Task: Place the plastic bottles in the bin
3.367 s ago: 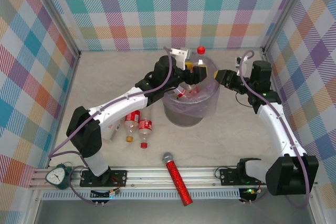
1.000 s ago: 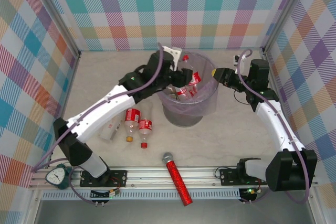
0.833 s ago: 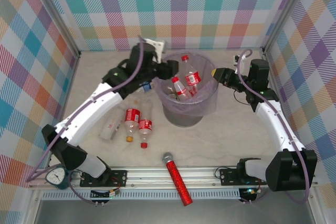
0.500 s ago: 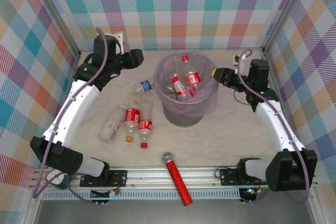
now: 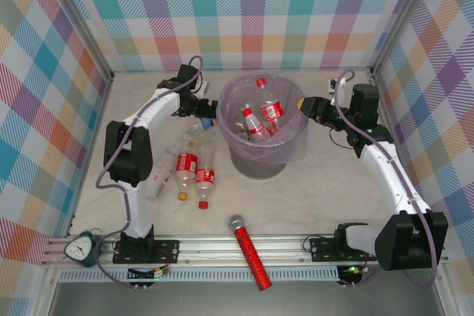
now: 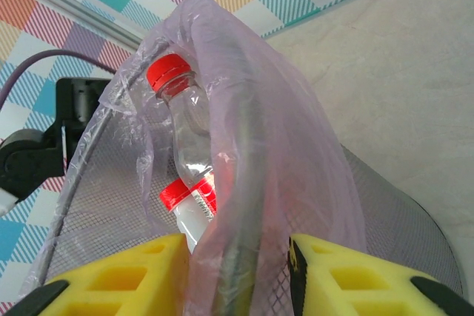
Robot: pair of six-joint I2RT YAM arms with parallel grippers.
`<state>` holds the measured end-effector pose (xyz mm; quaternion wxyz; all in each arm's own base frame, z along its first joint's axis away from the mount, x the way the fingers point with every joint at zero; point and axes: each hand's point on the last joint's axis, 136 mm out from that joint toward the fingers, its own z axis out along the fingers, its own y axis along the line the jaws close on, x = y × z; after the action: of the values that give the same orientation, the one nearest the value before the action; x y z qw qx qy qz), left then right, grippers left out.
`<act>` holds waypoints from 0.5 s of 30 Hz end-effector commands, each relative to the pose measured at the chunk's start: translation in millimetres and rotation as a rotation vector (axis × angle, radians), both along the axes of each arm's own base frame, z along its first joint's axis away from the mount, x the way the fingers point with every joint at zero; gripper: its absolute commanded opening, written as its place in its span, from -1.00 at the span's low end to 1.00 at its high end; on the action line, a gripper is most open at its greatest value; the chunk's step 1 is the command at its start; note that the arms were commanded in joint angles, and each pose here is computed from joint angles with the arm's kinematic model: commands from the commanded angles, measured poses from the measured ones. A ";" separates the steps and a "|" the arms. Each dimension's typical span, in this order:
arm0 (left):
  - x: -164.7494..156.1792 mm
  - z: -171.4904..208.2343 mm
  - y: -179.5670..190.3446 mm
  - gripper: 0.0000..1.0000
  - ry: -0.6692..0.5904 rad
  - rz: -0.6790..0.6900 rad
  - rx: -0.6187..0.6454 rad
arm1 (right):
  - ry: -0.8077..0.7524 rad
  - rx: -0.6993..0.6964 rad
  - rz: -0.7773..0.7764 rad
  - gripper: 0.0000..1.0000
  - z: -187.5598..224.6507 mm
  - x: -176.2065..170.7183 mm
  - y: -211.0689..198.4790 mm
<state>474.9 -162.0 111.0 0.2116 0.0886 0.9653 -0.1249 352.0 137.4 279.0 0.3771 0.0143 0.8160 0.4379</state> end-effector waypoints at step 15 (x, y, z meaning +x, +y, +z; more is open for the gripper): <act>11.3 -51.3 14.0 0.99 0.051 -0.076 0.155 | 0.041 -0.016 0.036 -0.18 -11.0 -7.7 5.7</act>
<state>486.7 -149.9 64.1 0.1817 0.1267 0.9730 -0.0656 351.7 137.4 279.0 0.3760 0.0146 0.8164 0.4381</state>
